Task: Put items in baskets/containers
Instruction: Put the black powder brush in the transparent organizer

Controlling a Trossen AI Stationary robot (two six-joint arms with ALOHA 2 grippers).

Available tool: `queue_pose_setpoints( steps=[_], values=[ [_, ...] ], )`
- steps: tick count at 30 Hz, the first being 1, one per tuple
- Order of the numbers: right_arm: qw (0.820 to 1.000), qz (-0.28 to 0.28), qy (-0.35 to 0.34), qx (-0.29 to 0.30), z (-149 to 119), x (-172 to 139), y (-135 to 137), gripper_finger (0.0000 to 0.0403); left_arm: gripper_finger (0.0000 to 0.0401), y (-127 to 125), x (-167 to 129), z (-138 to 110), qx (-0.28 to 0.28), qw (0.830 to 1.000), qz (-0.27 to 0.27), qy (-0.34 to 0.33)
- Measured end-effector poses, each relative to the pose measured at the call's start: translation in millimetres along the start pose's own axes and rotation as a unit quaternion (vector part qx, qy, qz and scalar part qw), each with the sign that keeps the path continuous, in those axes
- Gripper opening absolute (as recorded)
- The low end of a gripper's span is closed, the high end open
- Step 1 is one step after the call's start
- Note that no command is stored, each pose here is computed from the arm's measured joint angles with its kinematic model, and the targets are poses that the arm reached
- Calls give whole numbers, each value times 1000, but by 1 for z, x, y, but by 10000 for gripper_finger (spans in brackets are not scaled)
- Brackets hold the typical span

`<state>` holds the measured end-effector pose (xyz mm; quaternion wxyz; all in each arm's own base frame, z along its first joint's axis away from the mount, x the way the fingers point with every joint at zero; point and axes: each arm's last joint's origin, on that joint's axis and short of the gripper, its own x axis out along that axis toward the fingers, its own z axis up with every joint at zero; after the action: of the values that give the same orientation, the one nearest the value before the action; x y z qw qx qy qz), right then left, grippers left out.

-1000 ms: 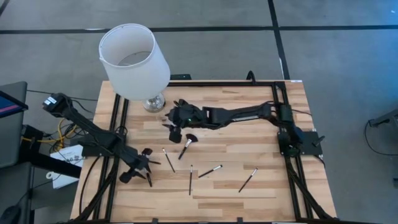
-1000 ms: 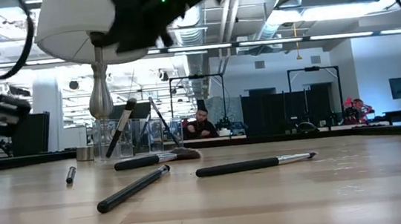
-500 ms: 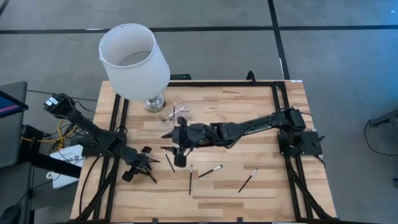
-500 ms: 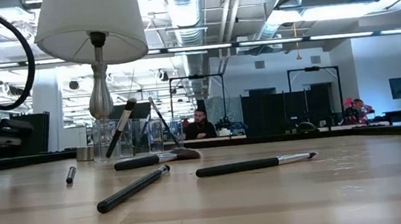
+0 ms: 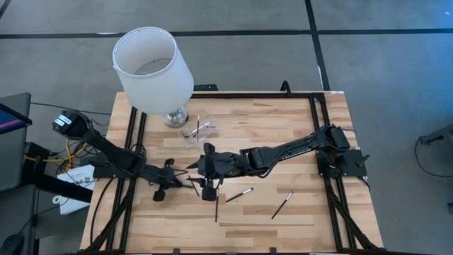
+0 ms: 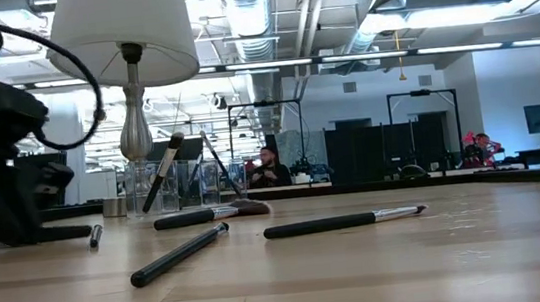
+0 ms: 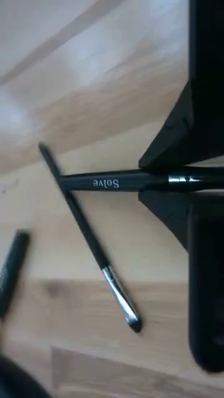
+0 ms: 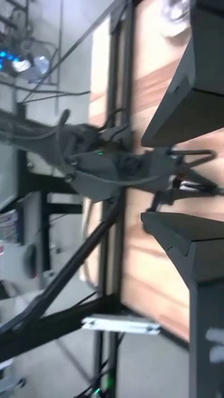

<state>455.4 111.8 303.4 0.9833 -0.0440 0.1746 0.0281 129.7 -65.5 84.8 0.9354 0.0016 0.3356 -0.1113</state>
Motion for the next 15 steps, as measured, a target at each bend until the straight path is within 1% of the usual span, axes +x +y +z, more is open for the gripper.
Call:
queue_pose_setpoints(
  steps=[4,7,11,15],
  values=[
    [999,-10,38,-10,-1,-10,1,169,125,6,9,1,-22,1000,20,-7],
    [998,-15,52,-16,5,-24,2,168,149,7,14,3,-29,999,23,-25],
    [997,-19,68,-22,10,-39,4,166,157,7,24,7,-30,998,39,-27],
    [995,-20,96,-29,7,-44,2,166,146,5,31,6,-31,998,52,-18]
  ],
)
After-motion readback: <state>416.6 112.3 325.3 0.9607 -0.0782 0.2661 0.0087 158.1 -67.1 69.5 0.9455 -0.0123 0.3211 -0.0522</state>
